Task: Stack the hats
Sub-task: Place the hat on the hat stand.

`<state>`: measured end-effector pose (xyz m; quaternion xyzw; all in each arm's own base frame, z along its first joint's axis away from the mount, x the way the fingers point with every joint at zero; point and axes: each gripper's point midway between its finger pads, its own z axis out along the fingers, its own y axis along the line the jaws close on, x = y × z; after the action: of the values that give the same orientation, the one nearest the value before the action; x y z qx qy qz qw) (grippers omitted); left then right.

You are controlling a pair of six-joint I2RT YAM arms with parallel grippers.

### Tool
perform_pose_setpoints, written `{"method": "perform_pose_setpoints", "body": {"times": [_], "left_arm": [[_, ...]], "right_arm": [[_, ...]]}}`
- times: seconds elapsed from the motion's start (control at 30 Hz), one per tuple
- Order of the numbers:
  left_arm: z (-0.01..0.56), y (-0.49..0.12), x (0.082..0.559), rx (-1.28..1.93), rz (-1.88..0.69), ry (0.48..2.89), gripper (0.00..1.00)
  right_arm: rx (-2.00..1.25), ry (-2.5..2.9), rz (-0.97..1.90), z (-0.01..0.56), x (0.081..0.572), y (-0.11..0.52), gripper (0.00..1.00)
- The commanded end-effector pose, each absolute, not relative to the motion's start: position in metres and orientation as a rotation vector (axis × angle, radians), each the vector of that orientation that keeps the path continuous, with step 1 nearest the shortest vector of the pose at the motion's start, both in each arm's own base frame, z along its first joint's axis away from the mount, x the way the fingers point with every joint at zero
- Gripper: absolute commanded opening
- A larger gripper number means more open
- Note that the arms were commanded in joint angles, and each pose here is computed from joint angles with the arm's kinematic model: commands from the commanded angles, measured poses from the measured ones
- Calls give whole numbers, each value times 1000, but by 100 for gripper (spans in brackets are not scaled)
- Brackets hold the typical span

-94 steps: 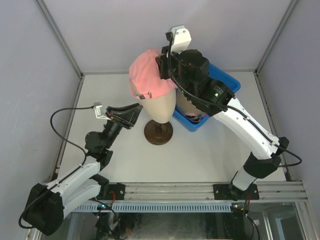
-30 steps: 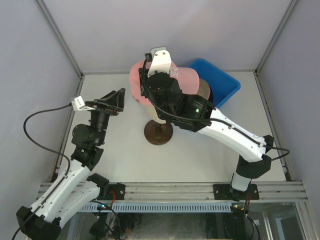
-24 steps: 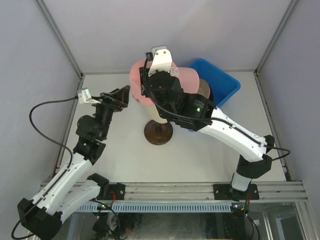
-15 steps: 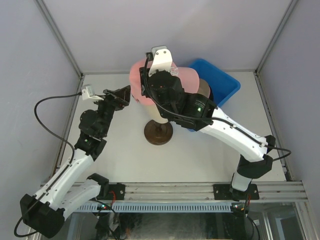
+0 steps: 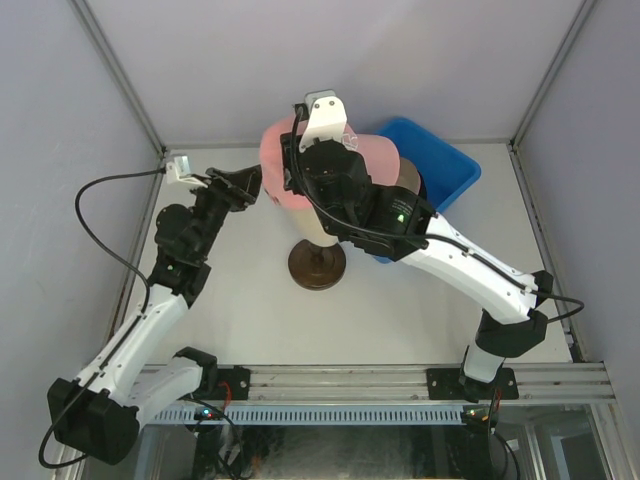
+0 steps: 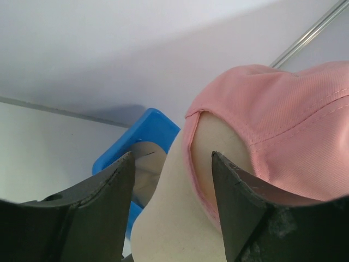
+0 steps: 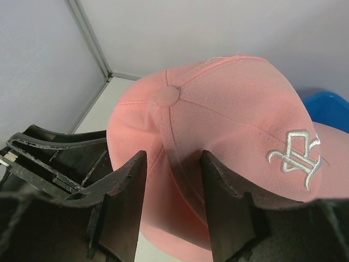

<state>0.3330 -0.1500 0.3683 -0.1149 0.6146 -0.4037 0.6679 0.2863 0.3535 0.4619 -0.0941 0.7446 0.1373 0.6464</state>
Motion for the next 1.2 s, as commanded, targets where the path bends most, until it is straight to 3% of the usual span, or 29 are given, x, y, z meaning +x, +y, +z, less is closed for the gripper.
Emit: {"method": "perform_pose_setpoints", "body": {"times": [0.0, 0.2, 0.77, 1.03, 1.17], "left_arm": [[409, -163, 324, -160, -1000, 1319, 60], [404, -166, 327, -143, -997, 1350, 43], [387, -174, 337, -126, -1015, 1412, 20], [386, -176, 338, -123, -1017, 1413, 0], [384, -174, 340, -133, -1005, 1426, 0]], "right_arm": [[-245, 1703, 324, 463, 282, 348, 44], [-247, 1707, 330, 462, 281, 348, 45], [-248, 1721, 341, 458, 281, 348, 45], [-239, 1720, 344, 457, 280, 342, 45], [-226, 1714, 343, 459, 279, 335, 51]]}}
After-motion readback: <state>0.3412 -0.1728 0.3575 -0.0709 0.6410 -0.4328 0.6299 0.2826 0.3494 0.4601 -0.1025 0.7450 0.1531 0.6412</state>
